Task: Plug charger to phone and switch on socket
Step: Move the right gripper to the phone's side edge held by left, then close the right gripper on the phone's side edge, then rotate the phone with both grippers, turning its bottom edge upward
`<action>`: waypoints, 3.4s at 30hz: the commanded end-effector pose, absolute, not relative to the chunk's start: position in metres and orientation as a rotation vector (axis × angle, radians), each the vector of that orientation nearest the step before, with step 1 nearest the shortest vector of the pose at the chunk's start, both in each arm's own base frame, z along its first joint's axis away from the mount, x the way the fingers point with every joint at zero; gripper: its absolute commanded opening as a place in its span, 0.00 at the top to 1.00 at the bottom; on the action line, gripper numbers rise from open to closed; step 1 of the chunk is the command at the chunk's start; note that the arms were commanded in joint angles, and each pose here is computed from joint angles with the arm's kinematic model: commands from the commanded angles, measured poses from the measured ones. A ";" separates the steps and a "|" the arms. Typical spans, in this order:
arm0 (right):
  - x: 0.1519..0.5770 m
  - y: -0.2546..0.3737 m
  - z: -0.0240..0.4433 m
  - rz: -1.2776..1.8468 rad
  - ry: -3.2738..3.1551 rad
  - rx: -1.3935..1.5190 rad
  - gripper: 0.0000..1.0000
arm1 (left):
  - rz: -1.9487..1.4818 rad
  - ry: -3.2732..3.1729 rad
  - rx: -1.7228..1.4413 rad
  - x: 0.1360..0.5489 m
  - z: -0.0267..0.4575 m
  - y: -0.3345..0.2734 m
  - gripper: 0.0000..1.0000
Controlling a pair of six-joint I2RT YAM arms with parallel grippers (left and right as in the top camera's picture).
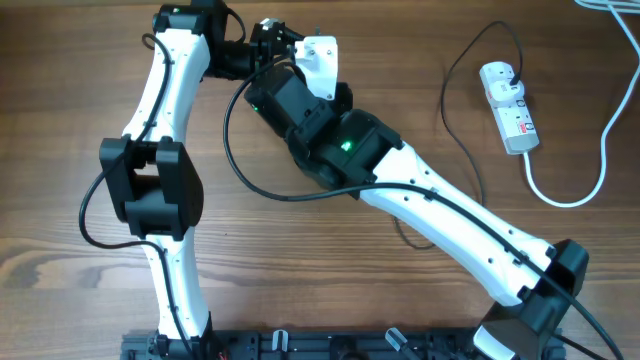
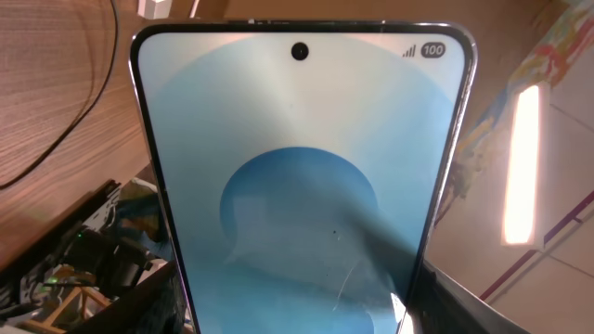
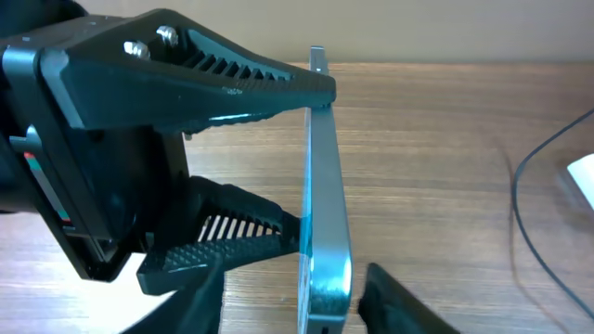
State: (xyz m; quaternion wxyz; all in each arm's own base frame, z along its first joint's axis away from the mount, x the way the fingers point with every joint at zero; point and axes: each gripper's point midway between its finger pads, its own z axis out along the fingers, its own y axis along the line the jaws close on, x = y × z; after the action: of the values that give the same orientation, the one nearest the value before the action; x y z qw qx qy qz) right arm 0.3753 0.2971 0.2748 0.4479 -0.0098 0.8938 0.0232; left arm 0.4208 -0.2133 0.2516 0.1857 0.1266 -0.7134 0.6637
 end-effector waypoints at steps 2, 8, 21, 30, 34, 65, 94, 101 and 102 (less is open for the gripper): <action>0.377 0.294 0.287 0.088 2.186 0.012 0.56 | 1.943 -1.969 0.320 0.416 0.277 -0.211 0.36; 0.377 0.294 0.287 0.085 2.189 0.009 0.58 | 1.943 -1.969 0.321 0.416 0.277 -0.211 0.36; 0.378 0.293 0.288 0.078 2.180 0.016 0.67 | 1.943 -1.969 0.321 0.416 0.277 -0.211 0.36; 0.380 0.288 0.291 0.051 2.159 0.034 0.67 | 1.943 -1.969 0.321 0.416 0.277 -0.211 0.36; 0.380 0.289 0.292 0.055 2.156 0.036 0.69 | 1.940 -1.966 0.326 0.416 0.277 -0.211 0.36; 0.382 0.291 0.294 0.069 2.145 0.044 0.86 | 1.929 -1.957 0.341 0.415 0.277 -0.211 0.36; 0.381 0.282 0.314 0.165 2.087 0.237 0.96 | 1.928 -1.961 0.340 0.415 0.276 -0.211 0.20; 0.380 0.260 0.337 0.221 1.972 0.477 0.96 | 1.928 -1.961 0.340 0.415 0.276 -0.211 0.15; 0.380 0.258 0.339 0.239 1.952 0.530 0.96 | 1.929 -1.961 0.340 0.415 0.276 -0.211 0.15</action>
State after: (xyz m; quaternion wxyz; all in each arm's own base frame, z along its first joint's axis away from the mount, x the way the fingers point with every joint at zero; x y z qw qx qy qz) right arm 0.3811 0.2836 0.3004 0.4840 0.1149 0.8649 0.0668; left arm 0.4208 -0.2108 0.2556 0.1943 0.1360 -0.7035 0.6700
